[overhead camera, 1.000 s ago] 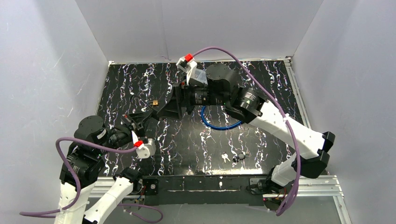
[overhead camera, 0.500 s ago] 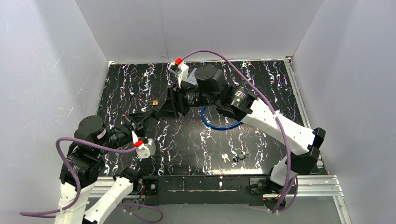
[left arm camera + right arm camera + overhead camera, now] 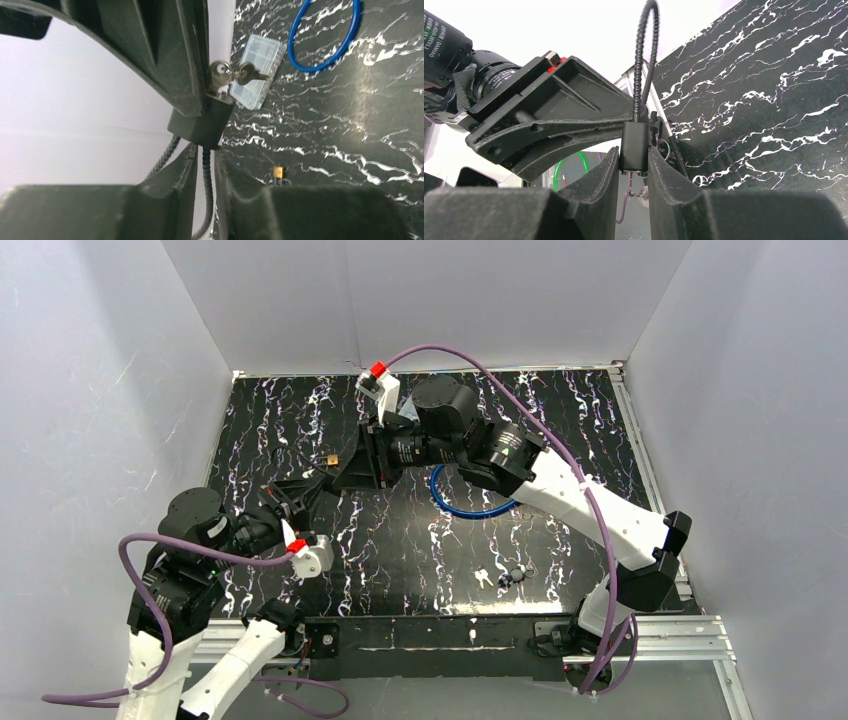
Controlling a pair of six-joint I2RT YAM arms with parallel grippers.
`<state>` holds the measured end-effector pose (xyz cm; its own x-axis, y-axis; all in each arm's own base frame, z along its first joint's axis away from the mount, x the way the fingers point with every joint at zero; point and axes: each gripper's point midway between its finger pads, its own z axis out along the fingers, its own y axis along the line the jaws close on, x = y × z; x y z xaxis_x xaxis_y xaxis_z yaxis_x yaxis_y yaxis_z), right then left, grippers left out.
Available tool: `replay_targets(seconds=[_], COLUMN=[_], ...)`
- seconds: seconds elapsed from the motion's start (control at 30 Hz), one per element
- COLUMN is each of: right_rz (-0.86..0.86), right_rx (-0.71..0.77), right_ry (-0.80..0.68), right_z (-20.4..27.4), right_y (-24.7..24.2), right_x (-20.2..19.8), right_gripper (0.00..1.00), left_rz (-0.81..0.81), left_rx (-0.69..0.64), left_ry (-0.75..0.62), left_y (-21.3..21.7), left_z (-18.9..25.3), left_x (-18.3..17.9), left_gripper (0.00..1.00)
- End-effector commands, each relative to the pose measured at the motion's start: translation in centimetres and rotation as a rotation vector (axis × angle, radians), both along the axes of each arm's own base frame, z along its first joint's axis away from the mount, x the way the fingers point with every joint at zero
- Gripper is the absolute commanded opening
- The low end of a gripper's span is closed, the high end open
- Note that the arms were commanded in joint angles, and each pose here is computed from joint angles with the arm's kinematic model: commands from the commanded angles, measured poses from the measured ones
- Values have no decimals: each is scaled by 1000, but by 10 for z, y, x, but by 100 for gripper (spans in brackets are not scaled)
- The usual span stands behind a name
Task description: Unlock with the key
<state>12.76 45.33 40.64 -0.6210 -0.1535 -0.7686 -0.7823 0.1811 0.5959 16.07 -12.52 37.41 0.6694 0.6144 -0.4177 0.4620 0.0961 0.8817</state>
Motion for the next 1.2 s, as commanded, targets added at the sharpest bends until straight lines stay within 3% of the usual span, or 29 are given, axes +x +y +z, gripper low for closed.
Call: replay_targets(seconds=[0.0, 0.03, 0.1, 0.3, 0.43, 0.67, 1.0, 1.17], right_rz=[-4, -3, -2, 19, 42, 88, 96, 91], right_rx=[57, 51, 42, 15, 11, 18, 4, 5], right_ry=[-58, -69, -97, -146, -189, -274, -332, -349], right_z=[19, 17, 15, 3, 1, 8, 12, 14], right_y=[-2, -4, -10, -27, -36, -45, -47, -48], right_x=[0, 0, -1, -8, -12, -24, -35, -35], right_gripper=[1, 1, 1, 1, 1, 1, 1, 1], left_rz=[-63, -69, -82, -128, -137, -156, -160, -190], left_rx=[-57, -63, -78, -140, -158, -142, -158, -119], left_ry=[-25, -12, 19, 172, 299, 681, 713, 785], left_y=[-8, -8, -9, -13, -17, -33, -45, -45], left_z=[22, 23, 25, 34, 32, 5, 1, -6], left_x=[-14, -17, -24, -49, -55, -63, -42, -53], left_gripper=[29, 38, 74, 98, 98, 98, 98, 86])
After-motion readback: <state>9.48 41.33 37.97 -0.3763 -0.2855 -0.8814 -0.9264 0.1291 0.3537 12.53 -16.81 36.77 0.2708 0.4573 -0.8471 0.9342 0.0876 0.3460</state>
